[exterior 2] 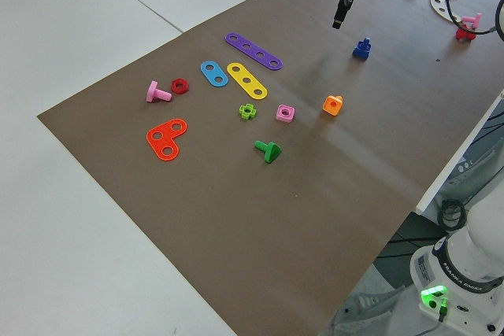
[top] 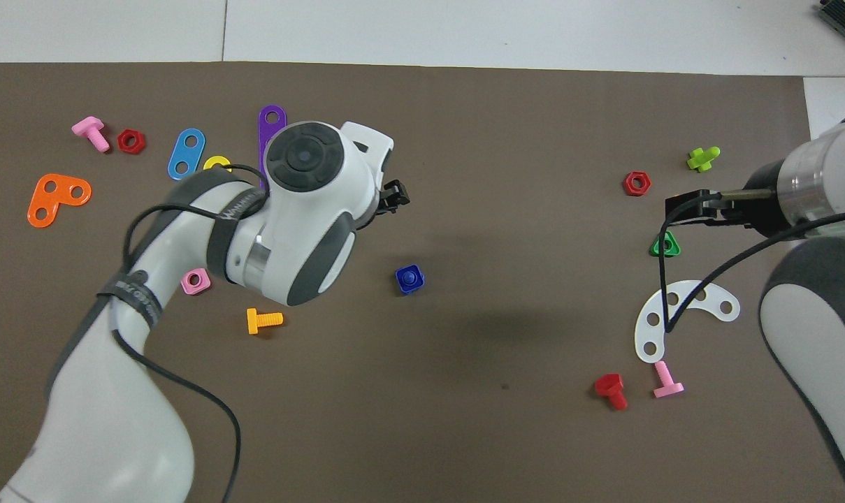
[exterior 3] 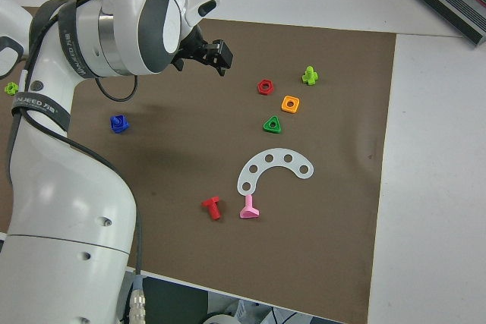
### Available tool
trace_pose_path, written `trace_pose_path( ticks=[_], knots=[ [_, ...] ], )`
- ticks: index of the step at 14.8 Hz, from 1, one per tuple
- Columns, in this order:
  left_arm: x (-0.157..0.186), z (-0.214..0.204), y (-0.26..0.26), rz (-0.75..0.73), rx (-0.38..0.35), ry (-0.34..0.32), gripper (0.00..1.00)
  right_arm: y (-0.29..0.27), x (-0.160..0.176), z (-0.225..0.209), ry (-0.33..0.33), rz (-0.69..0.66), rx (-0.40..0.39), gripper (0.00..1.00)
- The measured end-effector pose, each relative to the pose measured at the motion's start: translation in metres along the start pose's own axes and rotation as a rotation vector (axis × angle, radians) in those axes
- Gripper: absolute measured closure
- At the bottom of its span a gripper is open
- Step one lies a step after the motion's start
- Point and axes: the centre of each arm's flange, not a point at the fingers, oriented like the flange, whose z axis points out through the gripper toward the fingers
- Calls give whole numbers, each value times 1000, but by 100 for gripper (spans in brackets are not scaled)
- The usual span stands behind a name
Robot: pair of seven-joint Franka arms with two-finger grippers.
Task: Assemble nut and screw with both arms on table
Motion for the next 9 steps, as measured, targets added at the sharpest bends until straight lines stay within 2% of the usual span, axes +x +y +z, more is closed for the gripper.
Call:
trace_pose_path(
  ticks=[4, 9],
  knots=[
    [61, -83, -103, 50, 11, -2, 0, 0, 0, 0, 0, 0, 0, 0],
    [108, -105, -245, 216, 42, -72, 0, 0, 0, 0, -3, -1, 0, 0]
  ],
)
